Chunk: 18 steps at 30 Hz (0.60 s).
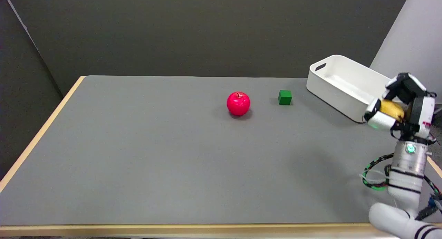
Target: Place the yellow pear into the white box.
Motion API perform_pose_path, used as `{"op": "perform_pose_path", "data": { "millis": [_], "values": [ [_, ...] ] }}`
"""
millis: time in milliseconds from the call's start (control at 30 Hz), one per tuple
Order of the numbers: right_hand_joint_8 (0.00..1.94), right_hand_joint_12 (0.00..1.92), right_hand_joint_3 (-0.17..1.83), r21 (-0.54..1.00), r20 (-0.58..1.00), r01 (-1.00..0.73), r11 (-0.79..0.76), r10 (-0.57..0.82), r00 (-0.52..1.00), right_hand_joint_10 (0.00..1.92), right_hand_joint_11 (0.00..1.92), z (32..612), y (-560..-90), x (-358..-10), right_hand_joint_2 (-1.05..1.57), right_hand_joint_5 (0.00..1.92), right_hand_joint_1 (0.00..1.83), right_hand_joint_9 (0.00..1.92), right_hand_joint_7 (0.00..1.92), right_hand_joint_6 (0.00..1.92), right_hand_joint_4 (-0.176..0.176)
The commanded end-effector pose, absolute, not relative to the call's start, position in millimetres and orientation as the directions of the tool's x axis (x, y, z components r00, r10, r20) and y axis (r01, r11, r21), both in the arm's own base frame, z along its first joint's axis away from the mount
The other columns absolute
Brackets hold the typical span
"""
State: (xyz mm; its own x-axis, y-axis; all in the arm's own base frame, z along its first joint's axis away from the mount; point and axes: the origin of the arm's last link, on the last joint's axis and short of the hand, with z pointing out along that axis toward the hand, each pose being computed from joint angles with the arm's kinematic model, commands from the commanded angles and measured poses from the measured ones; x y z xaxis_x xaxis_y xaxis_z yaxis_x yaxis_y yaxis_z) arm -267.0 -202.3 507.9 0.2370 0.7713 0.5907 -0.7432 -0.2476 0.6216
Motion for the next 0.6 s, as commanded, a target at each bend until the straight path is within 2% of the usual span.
{"op": "perform_pose_path", "data": {
  "millis": [33, 367, 600],
  "values": [
    [1.8, 1.92, 1.6, 0.707, 0.539, -0.638, -0.303, 0.816, 0.21, 1.92, 1.04, 507, -278, -173, 0.43, 0.72, 1.6, 1.06, 1.0, 1.67, -0.034],
    [1.8, 1.92, 1.59, 0.757, 0.508, -0.594, -0.273, 0.817, 0.273, 1.92, 1.03, 502, -339, -124, 0.43, 0.72, 1.6, 1.06, 1.0, 1.67, -0.035],
    [1.8, 1.92, 1.59, 0.775, 0.476, -0.606, -0.179, 0.796, 0.374, 1.92, 1.01, 506, -377, -120, 0.43, 0.72, 1.6, 1.05, 1.0, 1.67, -0.035]
  ]
}}
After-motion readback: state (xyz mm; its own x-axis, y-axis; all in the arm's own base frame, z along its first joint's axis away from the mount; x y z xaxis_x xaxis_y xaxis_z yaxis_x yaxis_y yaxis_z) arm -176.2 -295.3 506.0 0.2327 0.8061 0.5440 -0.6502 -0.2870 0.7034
